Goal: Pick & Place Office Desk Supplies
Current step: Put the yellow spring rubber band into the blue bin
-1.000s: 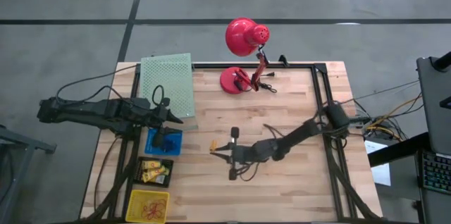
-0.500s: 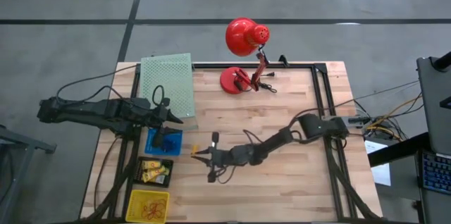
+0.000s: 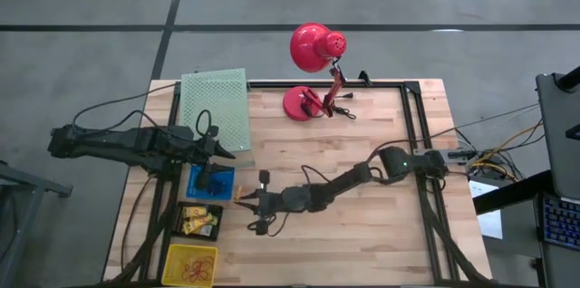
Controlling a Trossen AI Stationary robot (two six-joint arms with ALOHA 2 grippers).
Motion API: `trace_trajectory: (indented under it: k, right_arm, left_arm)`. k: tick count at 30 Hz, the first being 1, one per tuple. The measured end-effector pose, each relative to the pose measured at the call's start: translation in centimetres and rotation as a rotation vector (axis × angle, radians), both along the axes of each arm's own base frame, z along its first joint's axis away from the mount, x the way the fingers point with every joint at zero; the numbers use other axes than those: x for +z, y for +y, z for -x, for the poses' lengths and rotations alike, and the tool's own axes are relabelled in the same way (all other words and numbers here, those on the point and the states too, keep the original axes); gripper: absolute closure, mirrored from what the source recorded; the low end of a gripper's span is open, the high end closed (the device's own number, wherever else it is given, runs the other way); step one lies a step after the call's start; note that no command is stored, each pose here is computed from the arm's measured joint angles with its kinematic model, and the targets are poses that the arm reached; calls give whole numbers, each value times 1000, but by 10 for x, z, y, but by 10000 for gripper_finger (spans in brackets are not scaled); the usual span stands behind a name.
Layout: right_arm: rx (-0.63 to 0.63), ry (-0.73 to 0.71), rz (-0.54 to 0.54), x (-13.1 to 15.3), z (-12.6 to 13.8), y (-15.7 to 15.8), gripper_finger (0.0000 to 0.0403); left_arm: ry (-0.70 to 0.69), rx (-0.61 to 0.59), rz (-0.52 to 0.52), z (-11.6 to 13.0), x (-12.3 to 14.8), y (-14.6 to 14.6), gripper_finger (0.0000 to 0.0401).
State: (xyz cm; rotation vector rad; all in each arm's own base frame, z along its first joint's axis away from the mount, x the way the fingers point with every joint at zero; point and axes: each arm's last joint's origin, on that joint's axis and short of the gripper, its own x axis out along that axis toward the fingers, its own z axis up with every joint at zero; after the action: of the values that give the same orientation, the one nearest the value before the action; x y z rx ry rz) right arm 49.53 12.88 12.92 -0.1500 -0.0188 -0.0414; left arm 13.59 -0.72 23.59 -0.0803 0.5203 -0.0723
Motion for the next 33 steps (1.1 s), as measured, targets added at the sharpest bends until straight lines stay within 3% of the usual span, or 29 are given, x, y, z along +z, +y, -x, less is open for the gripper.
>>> trace_trajectory:
  k: [9, 15, 29, 33]
  right_arm:
    - [95, -34, -10, 17, -13, -10, 378]
    - [63, -9, -70, -1, -21, -30, 378]
    - [40, -40, -71, -23, -57, -38, 378]
    - [30, 16, -65, -25, -70, -40, 378]
  left_arm:
    - [2, 0, 0, 0, 0, 0, 228]
    - [2, 0, 0, 0, 0, 0, 228]
    - [1, 0, 0, 0, 0, 0, 228]
    - [1, 0, 0, 0, 0, 0, 228]
